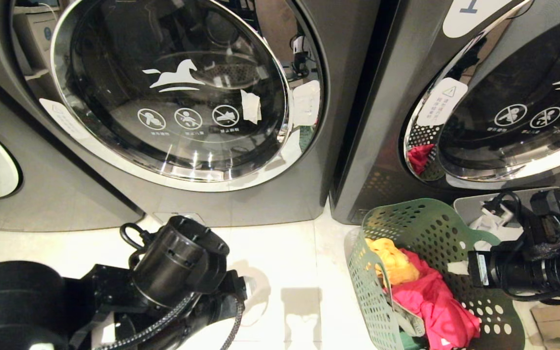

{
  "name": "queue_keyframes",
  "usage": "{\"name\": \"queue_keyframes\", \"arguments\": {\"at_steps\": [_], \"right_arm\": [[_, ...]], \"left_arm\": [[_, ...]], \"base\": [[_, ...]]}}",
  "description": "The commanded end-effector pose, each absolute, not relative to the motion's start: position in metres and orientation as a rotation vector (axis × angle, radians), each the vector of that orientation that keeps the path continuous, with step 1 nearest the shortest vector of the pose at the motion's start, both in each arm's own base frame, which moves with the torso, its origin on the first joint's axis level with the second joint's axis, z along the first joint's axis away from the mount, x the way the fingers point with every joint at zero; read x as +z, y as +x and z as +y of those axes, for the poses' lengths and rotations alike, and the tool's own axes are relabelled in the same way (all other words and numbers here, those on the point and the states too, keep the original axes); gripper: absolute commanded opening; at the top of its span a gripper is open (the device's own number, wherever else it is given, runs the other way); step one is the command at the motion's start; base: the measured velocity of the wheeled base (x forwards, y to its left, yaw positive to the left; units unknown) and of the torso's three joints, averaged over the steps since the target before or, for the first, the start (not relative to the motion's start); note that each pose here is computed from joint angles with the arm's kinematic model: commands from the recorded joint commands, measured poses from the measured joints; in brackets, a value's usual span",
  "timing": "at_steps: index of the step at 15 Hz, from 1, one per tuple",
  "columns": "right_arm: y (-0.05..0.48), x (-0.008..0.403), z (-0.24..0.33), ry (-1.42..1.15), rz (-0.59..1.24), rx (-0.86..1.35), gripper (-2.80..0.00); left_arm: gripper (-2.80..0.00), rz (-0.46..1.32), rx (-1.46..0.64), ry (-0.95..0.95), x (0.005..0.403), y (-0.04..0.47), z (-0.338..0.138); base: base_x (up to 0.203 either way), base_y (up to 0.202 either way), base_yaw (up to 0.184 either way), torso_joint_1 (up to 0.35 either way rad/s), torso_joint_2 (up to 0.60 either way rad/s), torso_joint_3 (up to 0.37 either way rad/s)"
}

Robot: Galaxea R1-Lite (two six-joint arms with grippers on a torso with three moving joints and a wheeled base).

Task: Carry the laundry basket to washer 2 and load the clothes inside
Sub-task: Open the lid of the washing machine

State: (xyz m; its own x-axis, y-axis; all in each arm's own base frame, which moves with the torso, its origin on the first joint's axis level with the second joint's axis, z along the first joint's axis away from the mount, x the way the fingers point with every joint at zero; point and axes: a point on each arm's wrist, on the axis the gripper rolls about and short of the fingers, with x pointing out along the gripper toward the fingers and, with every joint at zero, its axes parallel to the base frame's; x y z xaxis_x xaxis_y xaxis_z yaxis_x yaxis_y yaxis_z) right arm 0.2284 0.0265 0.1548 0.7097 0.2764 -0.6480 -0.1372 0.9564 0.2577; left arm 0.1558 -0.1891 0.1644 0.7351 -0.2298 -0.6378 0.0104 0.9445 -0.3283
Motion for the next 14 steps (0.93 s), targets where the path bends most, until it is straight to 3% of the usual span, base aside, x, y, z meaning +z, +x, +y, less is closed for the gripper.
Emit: {"name": "queue_keyframes", "arguments": {"at_steps": [1, 2, 8, 14], "right_arm": [[0.218, 0.167, 0.036, 0.226, 0.715, 0.278, -2.8], [0.213, 0.167, 0.037, 0.227, 0.711, 0.281, -2.8], [0.159, 0.162, 0.023, 0.203, 0.658, 0.173, -2.8], [0.104, 0.145, -0.01, 0.218, 0.572, -0.116, -2.8]], "left_arm": [[0.0, 0.729, -0.131, -0.324, 0.165, 0.147, -0.177], [-2.8, 0.735, -0.123, -0.315, 0.162, 0.144, -0.173], [-2.8, 0.68, 0.053, -0.384, 0.158, 0.139, -0.12], [-2.8, 0.594, 0.525, -0.442, 0.126, 0.114, -0.026]], "base": [[0.0, 0.0, 0.0, 0.0, 0.0, 0.0], [0.0, 0.0, 0.0, 0.0, 0.0, 0.0], [0.0, 0.0, 0.0, 0.0, 0.0, 0.0], [0.0, 0.0, 0.0, 0.0, 0.0, 0.0]]}}
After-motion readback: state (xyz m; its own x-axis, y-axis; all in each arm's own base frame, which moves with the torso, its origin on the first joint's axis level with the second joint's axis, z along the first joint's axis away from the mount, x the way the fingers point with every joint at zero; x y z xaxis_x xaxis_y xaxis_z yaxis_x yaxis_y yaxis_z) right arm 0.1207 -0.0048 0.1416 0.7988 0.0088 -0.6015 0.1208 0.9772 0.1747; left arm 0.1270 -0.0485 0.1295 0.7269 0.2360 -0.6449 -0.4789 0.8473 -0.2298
